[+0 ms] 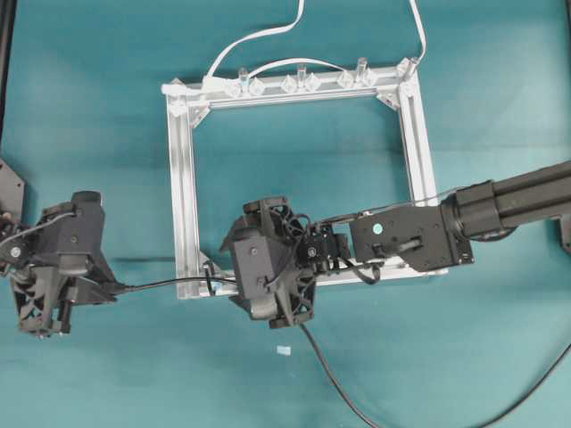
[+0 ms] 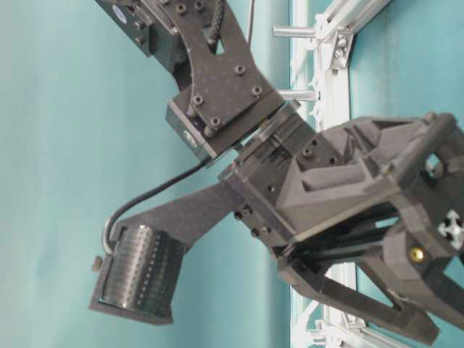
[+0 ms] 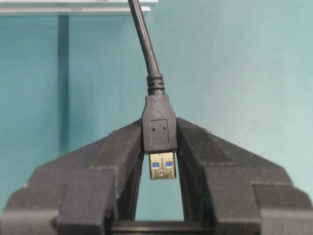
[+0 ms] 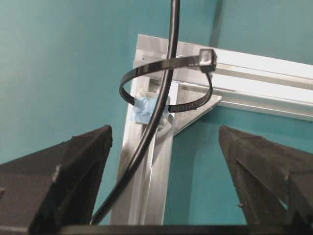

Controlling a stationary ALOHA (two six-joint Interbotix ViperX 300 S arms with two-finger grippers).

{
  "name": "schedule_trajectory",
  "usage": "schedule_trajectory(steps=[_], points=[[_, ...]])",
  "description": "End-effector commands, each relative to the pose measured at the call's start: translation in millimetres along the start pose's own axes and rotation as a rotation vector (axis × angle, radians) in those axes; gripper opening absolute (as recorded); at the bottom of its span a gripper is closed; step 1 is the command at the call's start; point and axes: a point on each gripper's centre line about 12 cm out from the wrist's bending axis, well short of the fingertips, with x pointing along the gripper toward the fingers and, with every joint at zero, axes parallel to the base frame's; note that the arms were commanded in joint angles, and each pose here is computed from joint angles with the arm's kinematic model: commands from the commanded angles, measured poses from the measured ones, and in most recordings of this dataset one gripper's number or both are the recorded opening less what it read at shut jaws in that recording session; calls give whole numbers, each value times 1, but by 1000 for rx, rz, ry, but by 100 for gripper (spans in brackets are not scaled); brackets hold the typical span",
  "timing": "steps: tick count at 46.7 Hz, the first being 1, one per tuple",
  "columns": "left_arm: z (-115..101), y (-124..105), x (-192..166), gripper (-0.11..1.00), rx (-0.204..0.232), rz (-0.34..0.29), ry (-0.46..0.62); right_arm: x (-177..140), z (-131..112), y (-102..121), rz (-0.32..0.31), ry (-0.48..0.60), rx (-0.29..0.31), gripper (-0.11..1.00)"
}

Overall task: Insert the wire through the string loop located on the left side.
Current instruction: 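Draw the cable further left through the loop with the left gripper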

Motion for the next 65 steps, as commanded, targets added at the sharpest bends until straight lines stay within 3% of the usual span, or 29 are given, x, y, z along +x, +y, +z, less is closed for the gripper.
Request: schedule_trajectory(steps=[1, 45, 47, 55, 65], points=[[3, -4, -4, 21, -4, -13, -14, -6, 17, 2, 5, -46, -5, 91], [-14, 5, -9, 22, 4, 22, 63, -6, 17, 2, 5, -44, -5, 90], [-14, 5, -9, 29, 8, 23, 64, -6, 17, 2, 5, -44, -5, 90], [-14, 5, -9, 76, 11, 24, 67, -6, 17, 2, 5, -43, -5, 90], [-14, 5, -9, 72, 13, 24, 65, -6, 17, 2, 5, -44, -5, 90]])
